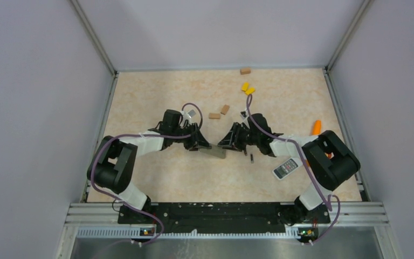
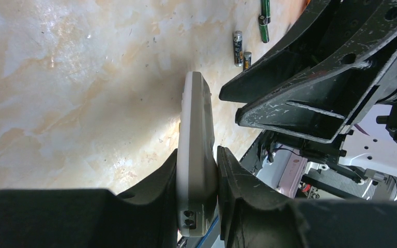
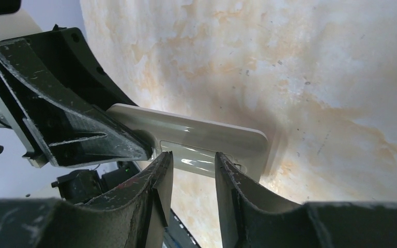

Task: Load the batteries into the remote control
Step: Remove the battery cover from the remote control.

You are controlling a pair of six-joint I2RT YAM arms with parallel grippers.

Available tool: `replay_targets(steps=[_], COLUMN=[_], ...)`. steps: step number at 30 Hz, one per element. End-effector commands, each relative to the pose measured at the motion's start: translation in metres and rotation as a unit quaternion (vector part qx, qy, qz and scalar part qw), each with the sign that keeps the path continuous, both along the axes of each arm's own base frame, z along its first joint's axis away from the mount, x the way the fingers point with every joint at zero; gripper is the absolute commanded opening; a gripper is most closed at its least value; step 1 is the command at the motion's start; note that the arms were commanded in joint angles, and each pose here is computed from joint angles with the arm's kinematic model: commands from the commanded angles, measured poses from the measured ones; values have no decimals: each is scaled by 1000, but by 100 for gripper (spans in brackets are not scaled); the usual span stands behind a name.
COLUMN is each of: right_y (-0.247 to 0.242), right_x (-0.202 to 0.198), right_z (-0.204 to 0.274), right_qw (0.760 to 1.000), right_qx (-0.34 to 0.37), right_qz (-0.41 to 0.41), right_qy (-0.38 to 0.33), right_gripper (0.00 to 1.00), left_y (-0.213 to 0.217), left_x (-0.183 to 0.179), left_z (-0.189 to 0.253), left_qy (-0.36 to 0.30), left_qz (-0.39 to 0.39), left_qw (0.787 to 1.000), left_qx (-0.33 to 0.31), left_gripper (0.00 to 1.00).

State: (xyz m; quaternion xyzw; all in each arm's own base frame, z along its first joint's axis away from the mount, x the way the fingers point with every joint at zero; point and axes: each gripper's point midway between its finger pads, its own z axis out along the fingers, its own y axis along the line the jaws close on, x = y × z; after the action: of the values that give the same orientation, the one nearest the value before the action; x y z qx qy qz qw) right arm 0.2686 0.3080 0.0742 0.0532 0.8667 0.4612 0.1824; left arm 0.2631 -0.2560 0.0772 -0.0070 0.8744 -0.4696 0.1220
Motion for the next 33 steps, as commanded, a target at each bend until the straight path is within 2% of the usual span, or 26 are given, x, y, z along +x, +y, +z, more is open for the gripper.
replay_targets(steps=[1, 8, 11, 21, 33], right_y=[0, 0, 1, 3, 1], right_x=[-2, -5, -6, -7, -13], right_z=[-9, -2, -4, -8, -21], right_qw=[1000, 1000, 1000, 1000, 999], right_qx=[-7, 17, 19, 26, 13], right_qz=[-9, -14, -12, -15, -15], right_qy=[3, -9, -7, 9, 26], right_gripper=[37, 49, 48, 36, 42], left_y=[10, 13, 13, 11, 8], left_x=[-7, -8, -7, -8, -9], left_z=[-23, -26, -24, -21, -20], left_qy=[22, 41, 47, 50, 60], left_qz=[8, 19, 22, 23, 27], left_qw=[999, 999, 999, 998, 998], left_qx=[30, 26, 16, 4, -9], left_gripper=[0, 0, 0, 0, 0])
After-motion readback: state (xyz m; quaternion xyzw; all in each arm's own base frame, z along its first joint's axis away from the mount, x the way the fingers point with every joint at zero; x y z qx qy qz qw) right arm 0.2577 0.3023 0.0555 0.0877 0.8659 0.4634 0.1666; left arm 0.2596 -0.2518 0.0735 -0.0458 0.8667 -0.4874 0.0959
